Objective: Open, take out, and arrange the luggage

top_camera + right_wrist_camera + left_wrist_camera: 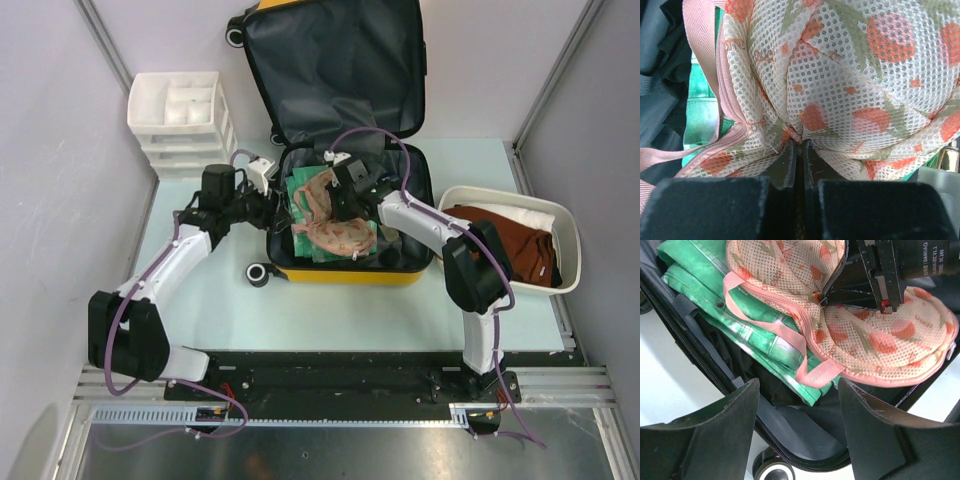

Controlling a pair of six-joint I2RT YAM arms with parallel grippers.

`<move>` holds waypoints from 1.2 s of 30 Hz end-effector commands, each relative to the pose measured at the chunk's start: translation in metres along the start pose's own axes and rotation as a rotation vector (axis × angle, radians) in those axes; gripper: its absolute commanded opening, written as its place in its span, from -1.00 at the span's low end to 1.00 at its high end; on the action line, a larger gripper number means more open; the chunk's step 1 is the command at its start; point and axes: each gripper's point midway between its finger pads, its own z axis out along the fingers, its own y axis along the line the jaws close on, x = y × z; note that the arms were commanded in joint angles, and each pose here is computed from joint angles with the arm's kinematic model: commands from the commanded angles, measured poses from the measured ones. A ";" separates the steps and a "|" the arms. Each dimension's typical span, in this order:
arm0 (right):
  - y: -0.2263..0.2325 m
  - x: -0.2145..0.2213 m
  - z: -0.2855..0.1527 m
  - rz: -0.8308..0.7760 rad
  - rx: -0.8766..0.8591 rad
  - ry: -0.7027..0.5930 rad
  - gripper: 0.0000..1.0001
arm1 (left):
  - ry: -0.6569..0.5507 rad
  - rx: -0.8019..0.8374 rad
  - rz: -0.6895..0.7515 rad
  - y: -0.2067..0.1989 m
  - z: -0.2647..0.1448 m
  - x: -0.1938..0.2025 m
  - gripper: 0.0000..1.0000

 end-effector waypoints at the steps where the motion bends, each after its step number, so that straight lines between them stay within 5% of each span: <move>1: 0.000 -0.023 -0.012 -0.036 -0.025 -0.051 -1.00 | -0.075 -0.019 0.032 -0.001 -0.012 -0.021 0.38; 9: -0.012 -0.110 -0.123 -0.340 -0.179 -0.338 -1.00 | -0.119 0.053 0.085 -0.019 -0.015 -0.044 0.41; 12: -0.026 -0.121 -0.166 -0.470 -0.257 -0.408 -1.00 | -0.141 0.087 0.158 -0.033 -0.014 -0.058 0.67; 16: -0.050 -0.101 -0.204 -0.675 -0.346 -0.402 -1.00 | -0.149 0.136 0.231 -0.049 -0.009 -0.064 0.96; 23: -0.152 -0.043 -0.259 -1.117 -0.210 -0.360 -1.00 | -0.147 0.191 0.244 -0.058 0.002 -0.071 0.99; 27: -0.230 -0.012 -0.293 -1.213 -0.088 -0.307 -1.00 | -0.140 0.214 0.243 -0.061 0.008 -0.072 0.99; 29: -0.250 -0.004 -0.302 -1.336 -0.086 -0.284 -1.00 | -0.135 0.225 0.241 -0.063 0.010 -0.071 0.99; 36: -0.296 0.032 -0.305 -1.368 -0.158 -0.265 -1.00 | -0.132 0.242 0.249 -0.068 0.015 -0.073 1.00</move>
